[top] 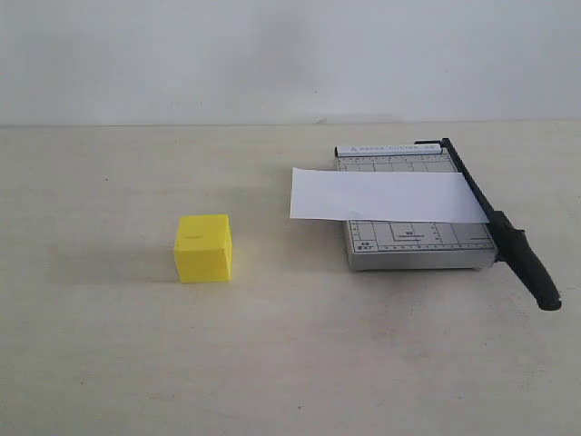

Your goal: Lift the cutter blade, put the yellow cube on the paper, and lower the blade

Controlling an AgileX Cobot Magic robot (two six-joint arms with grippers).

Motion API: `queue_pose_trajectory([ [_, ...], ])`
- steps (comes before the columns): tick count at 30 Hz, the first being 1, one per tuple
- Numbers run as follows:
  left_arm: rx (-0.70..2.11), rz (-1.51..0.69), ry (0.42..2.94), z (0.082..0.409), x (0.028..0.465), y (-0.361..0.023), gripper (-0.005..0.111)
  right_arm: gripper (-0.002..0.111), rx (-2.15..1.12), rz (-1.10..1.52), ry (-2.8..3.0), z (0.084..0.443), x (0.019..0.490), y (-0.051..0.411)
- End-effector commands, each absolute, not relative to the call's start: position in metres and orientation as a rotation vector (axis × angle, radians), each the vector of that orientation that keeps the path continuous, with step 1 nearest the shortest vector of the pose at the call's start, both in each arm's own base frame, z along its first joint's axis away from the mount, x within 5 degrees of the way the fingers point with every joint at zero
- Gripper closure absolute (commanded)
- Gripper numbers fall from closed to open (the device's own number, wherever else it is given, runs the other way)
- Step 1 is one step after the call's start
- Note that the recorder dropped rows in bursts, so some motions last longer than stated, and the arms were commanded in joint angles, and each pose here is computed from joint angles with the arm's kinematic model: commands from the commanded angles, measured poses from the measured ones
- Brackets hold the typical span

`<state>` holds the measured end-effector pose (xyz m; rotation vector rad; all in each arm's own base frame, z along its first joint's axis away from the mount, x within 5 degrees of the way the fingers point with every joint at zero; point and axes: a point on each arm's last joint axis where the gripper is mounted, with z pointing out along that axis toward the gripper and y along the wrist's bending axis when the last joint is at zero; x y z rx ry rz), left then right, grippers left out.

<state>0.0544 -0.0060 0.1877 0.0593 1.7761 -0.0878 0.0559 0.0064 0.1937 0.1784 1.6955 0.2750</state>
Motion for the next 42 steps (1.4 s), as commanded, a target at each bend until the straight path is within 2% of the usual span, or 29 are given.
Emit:
queue_pose_trajectory([
  [1,0.059,-0.092,1.766,0.188,0.054,-0.006,0.102,0.108,0.171,0.263,1.683,0.195,0.056,0.006],
  [15,0.059,-0.092,1.768,0.187,0.054,-0.006,0.102,0.108,0.177,0.263,1.65,0.198,0.056,0.005],
  [19,0.059,-0.092,1.768,0.187,0.054,-0.006,0.102,0.108,0.337,0.43,1.539,0.206,0.056,0.005],
  [27,0.059,-0.092,1.768,0.187,0.054,-0.006,0.102,0.108,0.389,0.533,1.597,0.203,0.055,0.009],
  [30,0.059,-0.092,1.768,0.187,0.054,-0.006,0.102,0.107,0.264,0.491,1.609,0.228,0.049,0.013],
  [32,0.059,-0.092,1.768,0.187,0.054,-0.006,0.102,0.099,0.176,0.445,1.576,0.249,0.043,0.015],
  [34,0.059,-0.092,1.768,0.187,0.054,-0.006,0.102,0.084,0.107,0.399,1.527,0.275,0.034,0.015],
  [36,0.059,-0.092,1.768,0.187,0.054,-0.006,0.102,0.059,0.053,0.329,1.549,0.295,0.034,0.015],
  [38,0.059,-0.092,1.768,0.187,0.054,-0.006,0.102,0.041,0.025,0.261,1.622,0.307,0.041,0.013],
  [39,0.059,-0.092,1.768,0.187,0.054,-0.006,0.102,0.038,0.013,0.227,1.688,0.312,0.049,0.012],
  [42,0.059,-0.092,1.768,0.187,0.054,-0.006,0.102,0.041,-0.026,0.163,1.921,0.32,0.078,0.011],
])
